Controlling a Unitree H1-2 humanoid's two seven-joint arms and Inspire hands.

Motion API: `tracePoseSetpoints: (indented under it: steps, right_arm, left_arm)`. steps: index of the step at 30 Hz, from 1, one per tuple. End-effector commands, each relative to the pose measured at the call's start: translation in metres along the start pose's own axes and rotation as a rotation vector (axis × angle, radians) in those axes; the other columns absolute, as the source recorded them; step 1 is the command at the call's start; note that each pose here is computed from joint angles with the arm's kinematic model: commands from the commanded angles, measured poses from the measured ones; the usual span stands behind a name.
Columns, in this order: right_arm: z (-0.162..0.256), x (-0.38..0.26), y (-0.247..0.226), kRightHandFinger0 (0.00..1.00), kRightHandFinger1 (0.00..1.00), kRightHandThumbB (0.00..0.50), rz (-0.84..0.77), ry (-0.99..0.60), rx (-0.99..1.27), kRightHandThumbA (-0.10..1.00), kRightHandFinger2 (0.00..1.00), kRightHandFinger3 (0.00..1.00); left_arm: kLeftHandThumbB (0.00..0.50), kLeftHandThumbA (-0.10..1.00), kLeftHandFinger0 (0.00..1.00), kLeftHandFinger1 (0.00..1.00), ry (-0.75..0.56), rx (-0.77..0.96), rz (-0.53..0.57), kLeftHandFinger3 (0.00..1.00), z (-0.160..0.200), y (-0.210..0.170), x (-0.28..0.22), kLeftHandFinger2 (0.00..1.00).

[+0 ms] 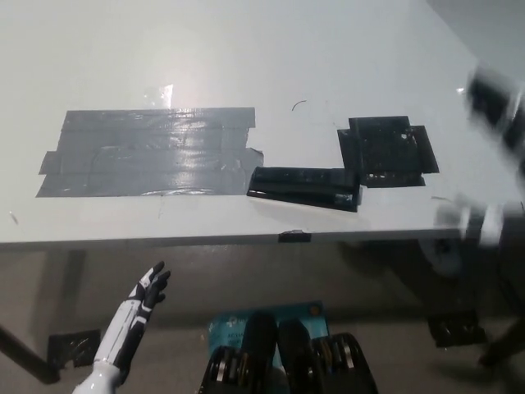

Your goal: A person hands a stapler to the robot and the robot grabs it with its right hand and places it on the desk infront of it

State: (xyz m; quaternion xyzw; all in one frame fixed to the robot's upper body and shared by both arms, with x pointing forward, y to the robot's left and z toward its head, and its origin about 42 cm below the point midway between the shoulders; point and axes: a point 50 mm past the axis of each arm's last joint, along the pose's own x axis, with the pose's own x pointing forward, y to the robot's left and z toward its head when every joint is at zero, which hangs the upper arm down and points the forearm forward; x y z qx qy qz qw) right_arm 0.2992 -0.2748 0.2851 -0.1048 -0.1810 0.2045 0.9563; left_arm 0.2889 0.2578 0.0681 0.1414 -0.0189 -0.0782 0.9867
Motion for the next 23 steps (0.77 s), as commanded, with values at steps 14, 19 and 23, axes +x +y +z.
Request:
tracePoseSetpoints:
  steps: [14, 19, 23]
  right_arm:
    - [-0.136, -0.09, 0.112, 1.0, 1.0, 0.298, -0.293, 0.205, 0.483, 1.0, 1.0, 1.0]
    - [-0.149, -0.096, 0.11, 1.0, 1.0, 0.291, -0.299, 0.246, 0.436, 1.0, 1.0, 1.0]
    - [-0.15, -0.096, 0.111, 1.0, 1.0, 0.261, -0.283, 0.252, 0.404, 1.0, 1.0, 1.0]
  left_arm:
    - [0.5, 1.0, 1.0, 1.0, -0.031, -0.009, 0.022, 1.0, -0.004, -0.003, -0.019, 1.0]
    - [0.5, 1.0, 1.0, 1.0, -0.04, -0.003, 0.03, 1.0, -0.004, -0.003, -0.019, 1.0]
    - [0.5, 1.0, 1.0, 1.0, -0.037, -0.004, 0.032, 1.0, -0.004, -0.002, -0.02, 1.0]
